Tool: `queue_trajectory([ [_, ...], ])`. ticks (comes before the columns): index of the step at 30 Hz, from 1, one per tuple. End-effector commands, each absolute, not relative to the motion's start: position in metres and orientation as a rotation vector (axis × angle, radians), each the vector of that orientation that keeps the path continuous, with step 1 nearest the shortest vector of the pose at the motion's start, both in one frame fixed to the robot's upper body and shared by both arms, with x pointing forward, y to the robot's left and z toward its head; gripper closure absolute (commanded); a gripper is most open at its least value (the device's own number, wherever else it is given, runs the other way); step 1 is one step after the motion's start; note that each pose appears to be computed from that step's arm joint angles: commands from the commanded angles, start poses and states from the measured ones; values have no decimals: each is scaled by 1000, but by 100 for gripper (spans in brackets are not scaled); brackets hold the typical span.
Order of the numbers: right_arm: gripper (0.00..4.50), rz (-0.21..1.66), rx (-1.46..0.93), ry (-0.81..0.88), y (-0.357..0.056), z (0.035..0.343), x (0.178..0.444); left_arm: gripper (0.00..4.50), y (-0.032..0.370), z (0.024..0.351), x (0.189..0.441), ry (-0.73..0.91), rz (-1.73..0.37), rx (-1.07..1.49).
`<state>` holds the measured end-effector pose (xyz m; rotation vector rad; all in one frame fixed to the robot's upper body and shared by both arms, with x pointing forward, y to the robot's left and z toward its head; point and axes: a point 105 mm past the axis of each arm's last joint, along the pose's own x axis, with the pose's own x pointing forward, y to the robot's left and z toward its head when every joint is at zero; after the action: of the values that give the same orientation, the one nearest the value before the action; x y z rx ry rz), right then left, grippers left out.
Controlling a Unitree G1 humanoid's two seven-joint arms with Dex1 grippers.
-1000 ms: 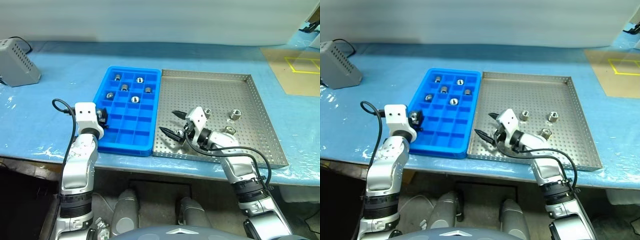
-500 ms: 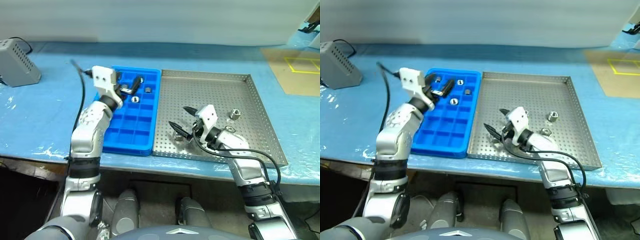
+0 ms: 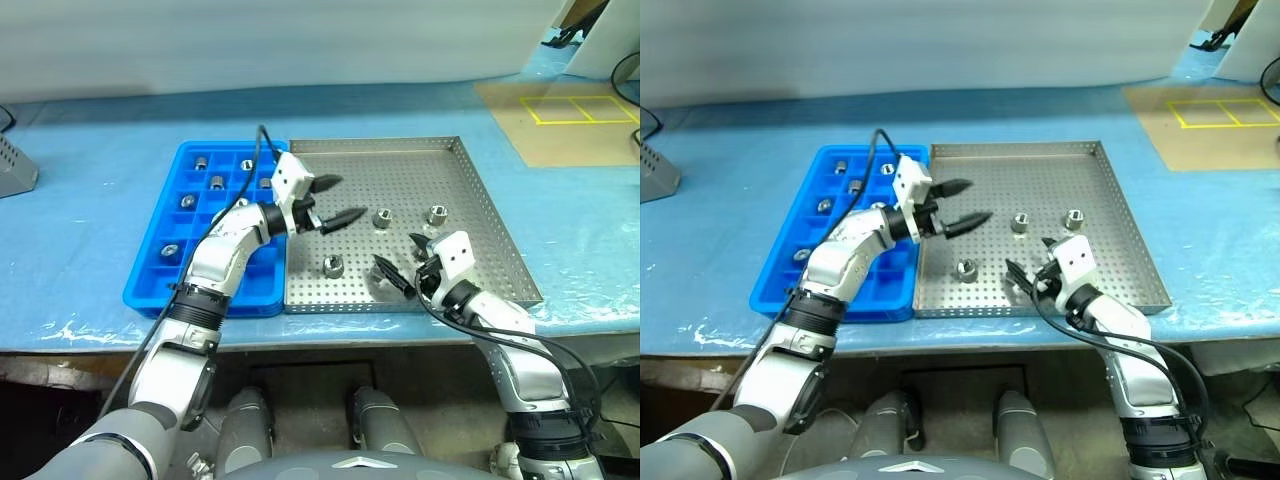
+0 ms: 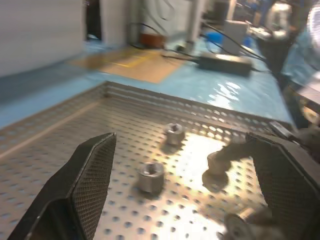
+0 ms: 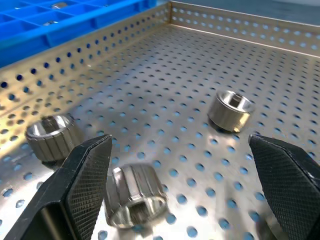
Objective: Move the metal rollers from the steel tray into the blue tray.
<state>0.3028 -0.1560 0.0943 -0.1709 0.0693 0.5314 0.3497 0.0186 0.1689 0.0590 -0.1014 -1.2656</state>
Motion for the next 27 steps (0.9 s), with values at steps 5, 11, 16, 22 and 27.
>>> queue_trajectory([
  [5,0,515,-166,-8,-155,110,298,13,38,131,347,145,-1437,404],
  [11,0,507,-161,-17,-153,111,297,13,19,125,341,171,-1529,474],
  [16,0,493,-153,-20,-155,111,295,13,5,106,338,238,-1613,650],
  [22,0,479,-149,-25,-155,113,291,13,9,101,349,256,-1603,800],
  [27,0,468,-148,-24,-157,112,289,143,3,113,356,220,-1615,878],
])
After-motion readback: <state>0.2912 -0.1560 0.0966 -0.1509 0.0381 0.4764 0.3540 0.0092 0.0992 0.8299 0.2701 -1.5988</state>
